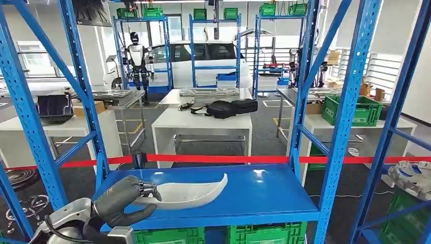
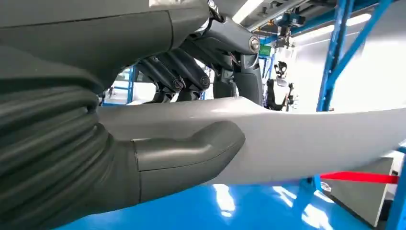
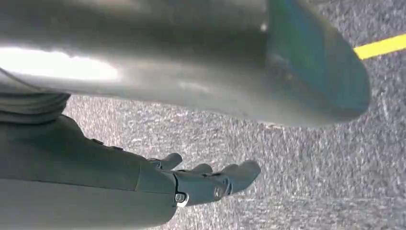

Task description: Take the parts from the cabinet and place them on the table.

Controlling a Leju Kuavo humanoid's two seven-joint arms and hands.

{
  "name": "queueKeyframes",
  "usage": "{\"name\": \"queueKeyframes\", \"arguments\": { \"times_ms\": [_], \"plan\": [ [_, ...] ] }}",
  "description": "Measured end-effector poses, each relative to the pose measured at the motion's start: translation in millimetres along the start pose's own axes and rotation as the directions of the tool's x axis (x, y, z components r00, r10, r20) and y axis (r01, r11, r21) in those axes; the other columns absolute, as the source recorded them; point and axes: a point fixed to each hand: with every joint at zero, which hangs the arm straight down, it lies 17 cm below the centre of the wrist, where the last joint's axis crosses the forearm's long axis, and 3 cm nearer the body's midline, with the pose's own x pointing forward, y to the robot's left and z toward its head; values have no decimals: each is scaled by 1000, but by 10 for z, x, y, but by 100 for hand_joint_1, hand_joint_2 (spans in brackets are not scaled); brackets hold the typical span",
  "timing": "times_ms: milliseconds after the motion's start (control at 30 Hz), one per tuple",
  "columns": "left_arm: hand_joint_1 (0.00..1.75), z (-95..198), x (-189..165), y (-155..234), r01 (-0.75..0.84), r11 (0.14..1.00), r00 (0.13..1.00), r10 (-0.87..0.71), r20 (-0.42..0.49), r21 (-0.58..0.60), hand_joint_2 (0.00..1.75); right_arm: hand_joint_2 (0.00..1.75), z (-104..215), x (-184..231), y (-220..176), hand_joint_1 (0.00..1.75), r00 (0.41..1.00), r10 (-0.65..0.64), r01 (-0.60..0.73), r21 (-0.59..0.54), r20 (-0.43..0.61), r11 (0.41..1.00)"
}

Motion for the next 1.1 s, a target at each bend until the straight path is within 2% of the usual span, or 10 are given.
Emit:
{"name": "queueKeyframes", "arguments": {
  "times_ms": [1100],
  "plan": [
    [175, 17, -56, -44, 20, 1000, 1000, -20, -18, 0, 175, 0, 3, 12, 46, 0, 1000, 7, -7, 8, 1, 1000]
  ]
}}
